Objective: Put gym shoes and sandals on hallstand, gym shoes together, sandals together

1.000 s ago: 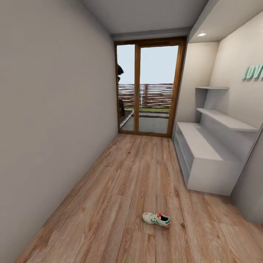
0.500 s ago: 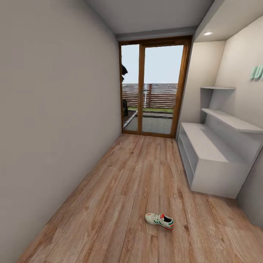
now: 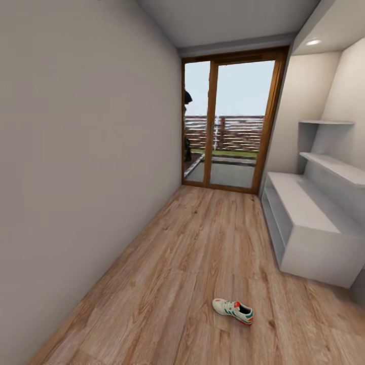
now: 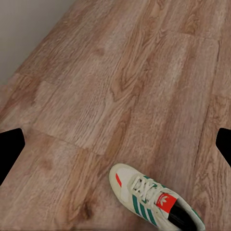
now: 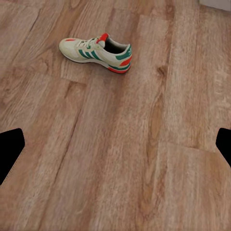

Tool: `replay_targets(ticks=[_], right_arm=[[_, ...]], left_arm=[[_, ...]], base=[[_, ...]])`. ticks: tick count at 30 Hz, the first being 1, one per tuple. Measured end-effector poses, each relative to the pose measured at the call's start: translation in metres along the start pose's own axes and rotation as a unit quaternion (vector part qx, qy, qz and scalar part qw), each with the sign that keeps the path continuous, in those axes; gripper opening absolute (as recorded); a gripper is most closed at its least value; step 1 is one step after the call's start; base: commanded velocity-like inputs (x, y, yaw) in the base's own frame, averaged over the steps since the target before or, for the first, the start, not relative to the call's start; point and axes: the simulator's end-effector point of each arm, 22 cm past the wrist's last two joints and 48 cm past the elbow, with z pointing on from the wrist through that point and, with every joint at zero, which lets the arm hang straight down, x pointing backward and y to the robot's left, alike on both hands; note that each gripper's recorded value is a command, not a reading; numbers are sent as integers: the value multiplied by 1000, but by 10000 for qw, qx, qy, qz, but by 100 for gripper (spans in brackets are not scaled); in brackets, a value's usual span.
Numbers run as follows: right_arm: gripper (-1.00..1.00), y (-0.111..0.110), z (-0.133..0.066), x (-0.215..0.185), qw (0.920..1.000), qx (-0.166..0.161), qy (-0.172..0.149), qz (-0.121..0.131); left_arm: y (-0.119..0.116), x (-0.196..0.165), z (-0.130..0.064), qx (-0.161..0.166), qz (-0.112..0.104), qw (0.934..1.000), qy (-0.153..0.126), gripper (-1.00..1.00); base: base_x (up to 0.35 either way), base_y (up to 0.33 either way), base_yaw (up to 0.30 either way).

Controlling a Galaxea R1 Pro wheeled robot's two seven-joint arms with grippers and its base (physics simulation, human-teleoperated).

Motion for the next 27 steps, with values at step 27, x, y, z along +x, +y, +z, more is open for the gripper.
replay_targets(ticks=[27], right_arm=[[100,0,0,0,10000,0,3,1]], left_arm=[[1,0,0,-18,5,10000,3,100]], base=[[0,0,277]])
